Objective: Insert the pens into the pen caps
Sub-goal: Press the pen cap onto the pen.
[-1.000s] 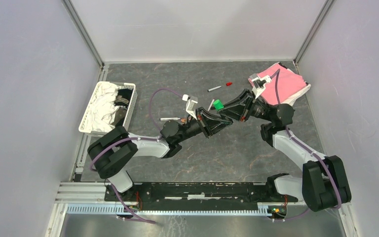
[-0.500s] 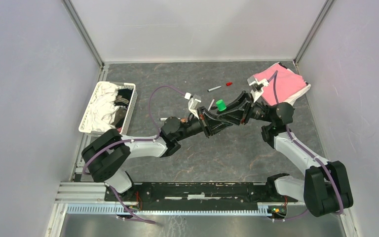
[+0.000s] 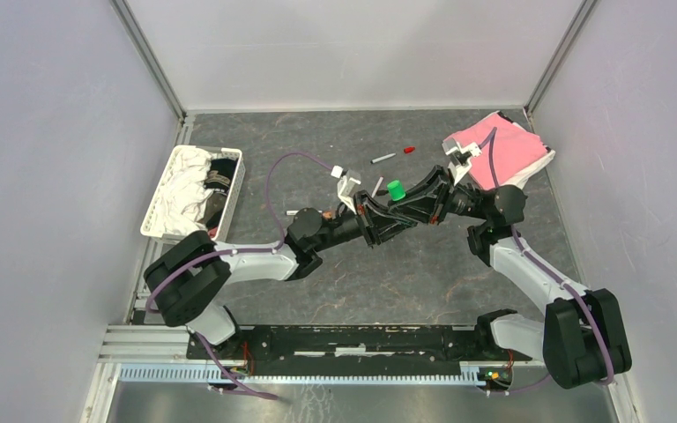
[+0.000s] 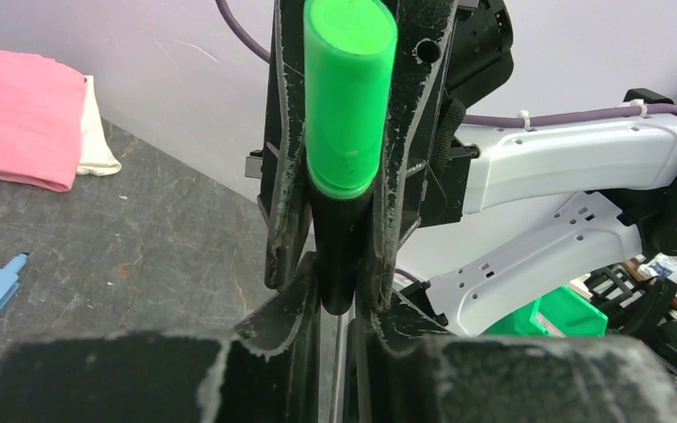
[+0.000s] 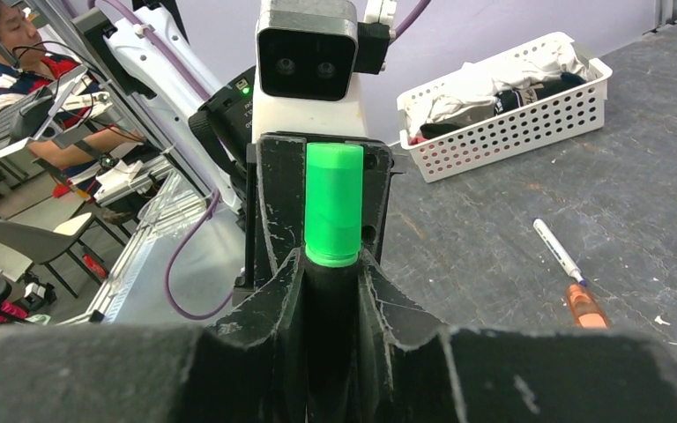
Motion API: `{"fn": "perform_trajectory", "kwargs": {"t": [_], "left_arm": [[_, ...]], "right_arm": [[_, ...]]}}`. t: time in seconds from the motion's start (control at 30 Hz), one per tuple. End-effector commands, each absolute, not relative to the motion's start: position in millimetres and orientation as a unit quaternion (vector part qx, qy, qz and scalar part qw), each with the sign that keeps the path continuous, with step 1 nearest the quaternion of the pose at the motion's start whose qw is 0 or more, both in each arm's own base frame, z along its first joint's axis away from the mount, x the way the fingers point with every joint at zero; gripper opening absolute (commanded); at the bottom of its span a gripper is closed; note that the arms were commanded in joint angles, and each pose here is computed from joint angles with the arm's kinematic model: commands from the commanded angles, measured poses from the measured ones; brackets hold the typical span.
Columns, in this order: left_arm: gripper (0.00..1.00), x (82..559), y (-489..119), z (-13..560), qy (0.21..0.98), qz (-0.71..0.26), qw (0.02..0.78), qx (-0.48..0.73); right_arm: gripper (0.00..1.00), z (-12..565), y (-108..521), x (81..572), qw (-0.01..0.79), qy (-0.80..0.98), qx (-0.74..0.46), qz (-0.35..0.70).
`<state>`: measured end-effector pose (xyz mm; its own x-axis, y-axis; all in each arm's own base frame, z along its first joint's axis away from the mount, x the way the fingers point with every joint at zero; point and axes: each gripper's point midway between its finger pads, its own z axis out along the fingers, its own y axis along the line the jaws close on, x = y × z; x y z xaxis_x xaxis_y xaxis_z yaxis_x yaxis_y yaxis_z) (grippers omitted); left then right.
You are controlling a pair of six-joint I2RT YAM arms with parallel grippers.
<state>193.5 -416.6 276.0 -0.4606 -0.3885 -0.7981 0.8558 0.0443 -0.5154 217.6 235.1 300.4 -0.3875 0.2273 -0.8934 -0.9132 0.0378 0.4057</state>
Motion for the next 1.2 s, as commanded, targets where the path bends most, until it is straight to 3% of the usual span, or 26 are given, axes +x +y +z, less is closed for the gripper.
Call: {"fn": "perform_trajectory", "kwargs": {"t": [0.0, 0.17, 0.27, 0.47, 0.83, 1.17], "left_arm": [[0.27, 183, -407, 312, 0.493, -0.673, 0.498, 0.237], [0.51, 173, -390, 293, 0.511, -0.663, 0.486, 0.251], [0.59, 173, -382, 278, 0.538, -0.630, 0.493, 0.265], [0.61, 172, -391, 269, 0.557, -0.597, 0.500, 0.289], [0.63, 181, -416, 309, 0.513, -0.624, 0.539, 0.238], [0.53, 195, -417, 318, 0.505, -0.633, 0.553, 0.195]], "right_arm": [[0.00, 317, 235, 205, 0.484, 0.517, -0.350, 0.613], [0.00, 320, 234, 202, 0.496, 0.504, -0.366, 0.605], [0.00, 319, 234, 203, 0.497, 0.505, -0.359, 0.608], [0.00, 337, 233, 201, 0.506, 0.488, -0.339, 0.625], [0.00, 330, 233, 204, 0.504, 0.496, -0.327, 0.627], [0.00, 331, 232, 202, 0.503, 0.495, -0.325, 0.630]]}}
